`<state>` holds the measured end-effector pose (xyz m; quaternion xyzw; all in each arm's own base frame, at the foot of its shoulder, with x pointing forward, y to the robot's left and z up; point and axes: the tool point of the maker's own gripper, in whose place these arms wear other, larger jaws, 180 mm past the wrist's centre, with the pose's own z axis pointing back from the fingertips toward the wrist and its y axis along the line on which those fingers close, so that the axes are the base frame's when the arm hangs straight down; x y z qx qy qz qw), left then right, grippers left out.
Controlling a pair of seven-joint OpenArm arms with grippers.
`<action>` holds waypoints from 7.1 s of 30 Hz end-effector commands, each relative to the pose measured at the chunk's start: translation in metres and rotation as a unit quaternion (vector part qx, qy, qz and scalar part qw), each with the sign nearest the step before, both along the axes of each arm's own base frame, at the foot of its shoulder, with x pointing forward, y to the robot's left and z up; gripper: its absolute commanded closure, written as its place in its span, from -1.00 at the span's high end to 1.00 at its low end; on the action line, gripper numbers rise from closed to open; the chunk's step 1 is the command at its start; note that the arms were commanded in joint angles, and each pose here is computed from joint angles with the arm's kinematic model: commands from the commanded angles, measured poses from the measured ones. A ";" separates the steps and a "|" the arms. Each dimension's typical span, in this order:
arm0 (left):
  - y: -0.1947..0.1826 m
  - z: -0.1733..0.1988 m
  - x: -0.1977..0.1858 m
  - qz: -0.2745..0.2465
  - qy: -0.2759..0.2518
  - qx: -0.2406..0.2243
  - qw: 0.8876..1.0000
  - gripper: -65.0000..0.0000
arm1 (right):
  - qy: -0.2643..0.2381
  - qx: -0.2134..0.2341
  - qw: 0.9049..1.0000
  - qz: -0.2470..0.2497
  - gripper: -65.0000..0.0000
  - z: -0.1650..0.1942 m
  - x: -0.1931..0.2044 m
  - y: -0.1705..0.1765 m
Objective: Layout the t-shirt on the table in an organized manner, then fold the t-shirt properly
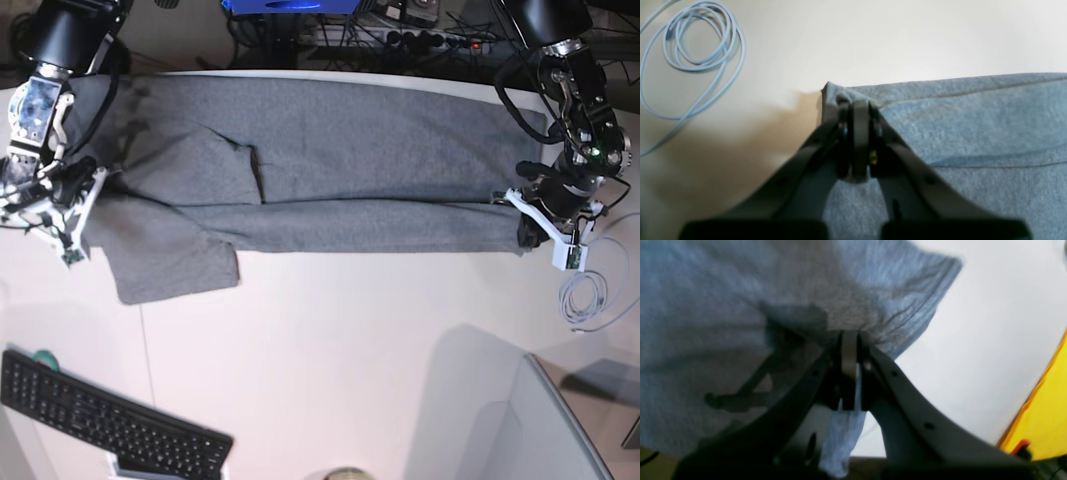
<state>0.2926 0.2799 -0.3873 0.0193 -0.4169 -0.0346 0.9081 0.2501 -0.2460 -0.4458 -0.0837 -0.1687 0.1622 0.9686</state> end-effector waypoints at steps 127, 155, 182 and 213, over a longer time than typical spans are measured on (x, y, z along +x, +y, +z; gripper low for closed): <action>0.155 0.033 -0.135 0.167 0.019 0.076 0.983 0.55 | -0.091 0.193 0.974 -0.071 -0.15 -0.034 0.139 0.042; 0.148 0.011 -0.129 0.163 0.035 0.049 0.985 0.54 | -0.025 0.018 0.999 -0.044 -1.00 0.035 0.019 0.026; 0.117 0.002 -0.097 0.110 0.034 0.037 0.993 0.54 | 0.066 0.047 0.995 -0.053 -0.96 0.001 -0.085 0.039; 0.093 0.001 -0.095 0.117 -0.023 -0.074 0.990 -1.00 | -0.043 0.101 0.993 -0.036 -1.00 0.000 -0.053 0.061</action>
